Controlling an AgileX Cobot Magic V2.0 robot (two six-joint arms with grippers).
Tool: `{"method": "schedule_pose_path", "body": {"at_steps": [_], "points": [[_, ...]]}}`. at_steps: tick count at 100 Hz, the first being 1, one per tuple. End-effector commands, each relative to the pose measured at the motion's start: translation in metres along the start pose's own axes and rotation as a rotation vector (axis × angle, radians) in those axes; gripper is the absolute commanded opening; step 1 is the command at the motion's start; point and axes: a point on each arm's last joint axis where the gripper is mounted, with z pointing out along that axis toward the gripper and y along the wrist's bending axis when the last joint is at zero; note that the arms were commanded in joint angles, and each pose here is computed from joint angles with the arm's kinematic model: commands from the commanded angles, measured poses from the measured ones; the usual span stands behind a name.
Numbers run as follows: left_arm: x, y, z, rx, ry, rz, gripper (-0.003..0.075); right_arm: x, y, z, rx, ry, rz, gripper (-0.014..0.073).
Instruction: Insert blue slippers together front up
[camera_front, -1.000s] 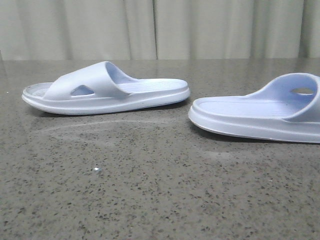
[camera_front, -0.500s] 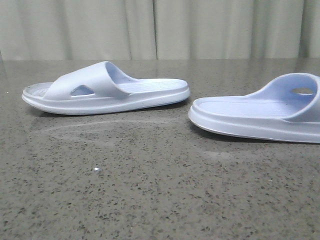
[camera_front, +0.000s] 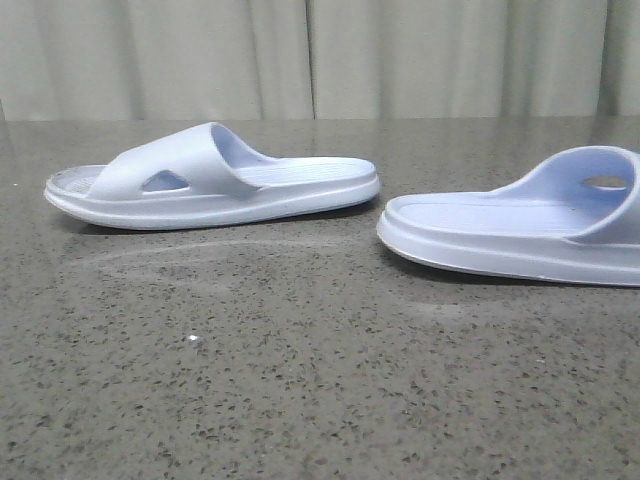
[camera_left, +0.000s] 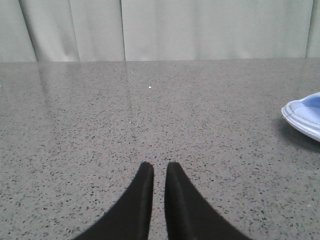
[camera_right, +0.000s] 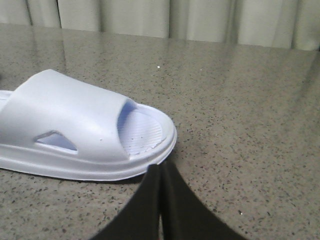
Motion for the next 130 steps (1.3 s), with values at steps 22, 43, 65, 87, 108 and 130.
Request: {"method": "schedule_pose_path", "body": {"at_steps": [22,43,65,87,108,130], "points": [[-0.006,0.000,-0.002,-0.005,-0.107,-0.018,0.0015,-0.001,0.000,0.000,0.015,-0.074,-0.020,-0.0089],[-0.006,0.000,-0.002,-0.005,-0.107,-0.018,0.0015,-0.004,-0.001,0.000,0.018,-0.108,-0.020,-0.0089],[-0.006,0.000,-0.002,-0.005,-0.110,-0.018,0.0015,-0.010,-0.001,-0.001,0.024,-0.178,-0.020,-0.0089],[-0.009,0.000,-0.003,0.001,-0.139,-0.078,0.0015,-0.014,-0.002,-0.002,0.014,-0.220,0.116,-0.0089],[-0.015,0.001,-0.004,0.005,-0.208,-0.179,0.0015,-0.016,-0.003,-0.003,0.008,-0.253,0.256,-0.0089],[-0.017,0.002,-0.004,0.010,-0.233,-0.302,0.0015,-0.017,-0.004,-0.003,0.004,-0.266,0.358,-0.0089]]}}
